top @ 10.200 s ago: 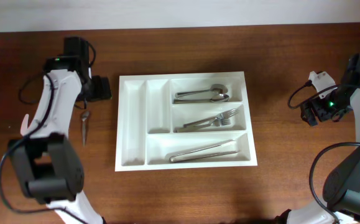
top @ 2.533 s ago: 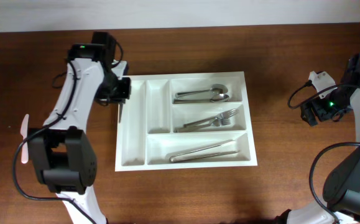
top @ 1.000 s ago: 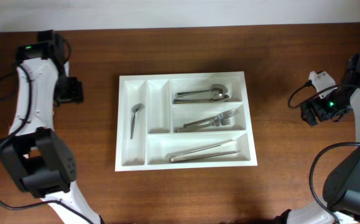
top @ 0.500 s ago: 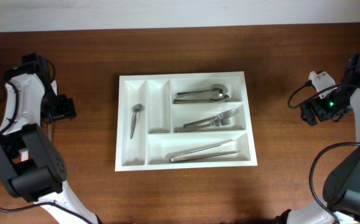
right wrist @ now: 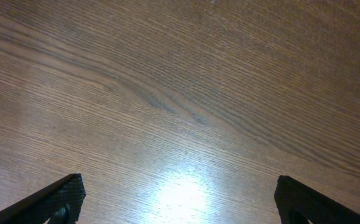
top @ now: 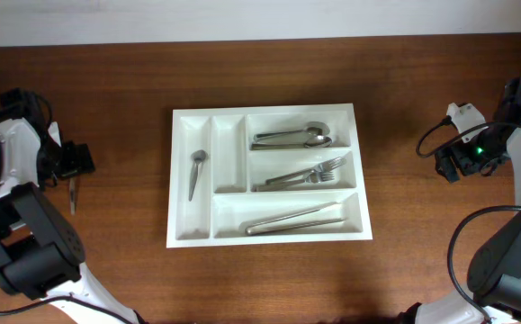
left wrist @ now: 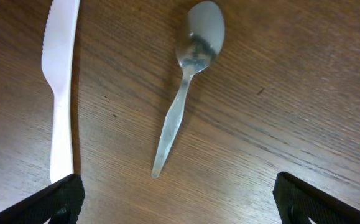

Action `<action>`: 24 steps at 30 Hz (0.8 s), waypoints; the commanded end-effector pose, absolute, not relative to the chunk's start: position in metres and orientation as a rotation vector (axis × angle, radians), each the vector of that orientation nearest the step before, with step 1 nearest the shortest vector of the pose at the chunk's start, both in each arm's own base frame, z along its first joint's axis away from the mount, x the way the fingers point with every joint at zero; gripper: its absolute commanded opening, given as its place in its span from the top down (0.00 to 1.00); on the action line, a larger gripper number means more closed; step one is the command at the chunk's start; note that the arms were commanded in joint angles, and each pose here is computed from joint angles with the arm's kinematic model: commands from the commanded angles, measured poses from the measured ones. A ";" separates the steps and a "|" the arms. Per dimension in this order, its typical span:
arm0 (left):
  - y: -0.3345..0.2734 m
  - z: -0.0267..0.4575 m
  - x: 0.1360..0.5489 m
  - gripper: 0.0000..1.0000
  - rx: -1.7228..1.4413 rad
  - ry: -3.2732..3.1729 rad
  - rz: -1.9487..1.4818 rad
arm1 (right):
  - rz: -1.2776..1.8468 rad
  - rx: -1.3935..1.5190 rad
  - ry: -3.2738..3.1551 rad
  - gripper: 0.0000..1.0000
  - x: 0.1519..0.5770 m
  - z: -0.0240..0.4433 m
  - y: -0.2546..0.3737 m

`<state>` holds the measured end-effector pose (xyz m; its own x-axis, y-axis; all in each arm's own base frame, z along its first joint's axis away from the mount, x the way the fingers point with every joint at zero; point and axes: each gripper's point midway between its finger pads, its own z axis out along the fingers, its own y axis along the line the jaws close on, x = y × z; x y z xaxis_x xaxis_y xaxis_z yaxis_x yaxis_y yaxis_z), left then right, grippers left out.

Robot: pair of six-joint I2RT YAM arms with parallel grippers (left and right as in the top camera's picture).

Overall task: Pack container
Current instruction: 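Open the left gripper and move it back left to the other spoon, then lower the left gripper onto the second metal spoon and grasp it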

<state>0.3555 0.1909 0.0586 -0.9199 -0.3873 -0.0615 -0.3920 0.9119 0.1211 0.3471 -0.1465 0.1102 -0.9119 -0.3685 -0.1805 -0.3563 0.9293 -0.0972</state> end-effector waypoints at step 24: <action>0.187 0.015 0.359 0.01 -0.339 3.129 0.041 | -0.066 -0.561 2.888 0.01 0.347 0.108 -0.143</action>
<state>0.3603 0.1865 0.0192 -0.9757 -0.2192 0.0049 -0.2184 0.9736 0.0668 0.3471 -0.1465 0.1102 -0.9119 -0.3685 -0.1805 -0.3563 0.9293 -0.0972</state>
